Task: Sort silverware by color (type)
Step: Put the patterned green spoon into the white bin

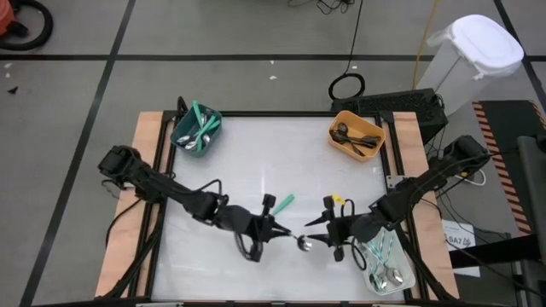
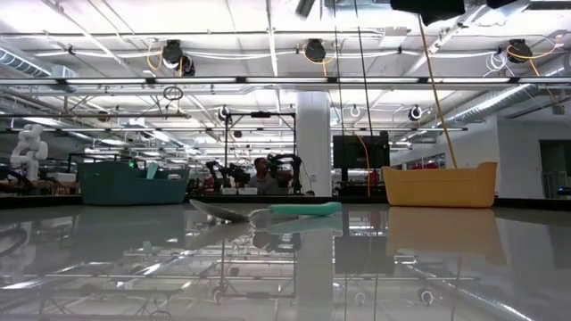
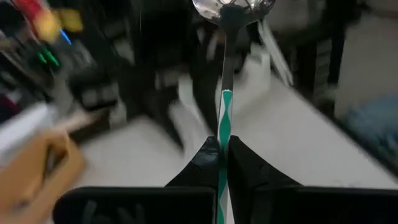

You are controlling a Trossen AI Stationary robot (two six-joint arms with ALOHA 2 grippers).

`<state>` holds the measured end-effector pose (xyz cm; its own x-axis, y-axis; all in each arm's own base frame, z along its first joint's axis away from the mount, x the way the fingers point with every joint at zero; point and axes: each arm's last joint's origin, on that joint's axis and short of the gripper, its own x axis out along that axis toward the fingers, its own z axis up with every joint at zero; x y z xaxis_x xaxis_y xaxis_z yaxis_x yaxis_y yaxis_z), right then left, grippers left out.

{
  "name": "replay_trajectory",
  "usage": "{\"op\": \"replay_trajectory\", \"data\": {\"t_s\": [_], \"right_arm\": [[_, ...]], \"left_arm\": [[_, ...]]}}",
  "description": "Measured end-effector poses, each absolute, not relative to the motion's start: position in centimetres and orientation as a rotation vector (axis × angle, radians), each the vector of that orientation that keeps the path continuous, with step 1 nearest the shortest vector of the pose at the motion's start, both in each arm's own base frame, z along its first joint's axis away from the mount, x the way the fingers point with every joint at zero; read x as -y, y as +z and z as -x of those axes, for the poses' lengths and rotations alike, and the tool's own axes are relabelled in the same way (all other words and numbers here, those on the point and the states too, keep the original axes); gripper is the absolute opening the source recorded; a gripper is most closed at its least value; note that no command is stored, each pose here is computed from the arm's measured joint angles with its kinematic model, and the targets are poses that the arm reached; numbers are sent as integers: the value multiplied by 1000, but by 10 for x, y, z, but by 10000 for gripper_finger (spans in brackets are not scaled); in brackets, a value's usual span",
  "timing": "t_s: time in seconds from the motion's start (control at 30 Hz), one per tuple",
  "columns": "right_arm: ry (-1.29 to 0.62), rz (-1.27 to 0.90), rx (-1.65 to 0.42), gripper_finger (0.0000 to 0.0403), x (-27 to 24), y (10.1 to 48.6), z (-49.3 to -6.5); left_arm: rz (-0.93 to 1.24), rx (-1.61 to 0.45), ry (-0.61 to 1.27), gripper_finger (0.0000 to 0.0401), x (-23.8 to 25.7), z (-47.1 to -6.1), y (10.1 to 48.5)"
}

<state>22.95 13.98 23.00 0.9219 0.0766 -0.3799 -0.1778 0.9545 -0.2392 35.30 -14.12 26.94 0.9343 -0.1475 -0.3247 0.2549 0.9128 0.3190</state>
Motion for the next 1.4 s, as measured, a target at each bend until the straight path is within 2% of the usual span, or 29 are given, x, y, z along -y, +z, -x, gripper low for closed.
{"op": "replay_trajectory", "data": {"t_s": [0.17,0.53,0.97,1.1,1.23,1.4], "right_arm": [[118,211,-280,141,-137,228,-231],[58,115,-251,144,-137,223,-238],[74,78,-188,205,-139,229,-240],[79,82,-187,211,-139,227,-242],[76,85,-190,194,-139,227,-241],[117,97,-193,127,-143,227,-240]], "left_arm": [[-373,-216,-116,8,150,-357,270],[-330,8,0,8,171,-372,260],[-320,117,23,8,184,-383,236],[-328,129,40,8,183,-388,226],[-328,131,45,8,181,-389,226],[-363,138,34,8,181,-389,227]]}}
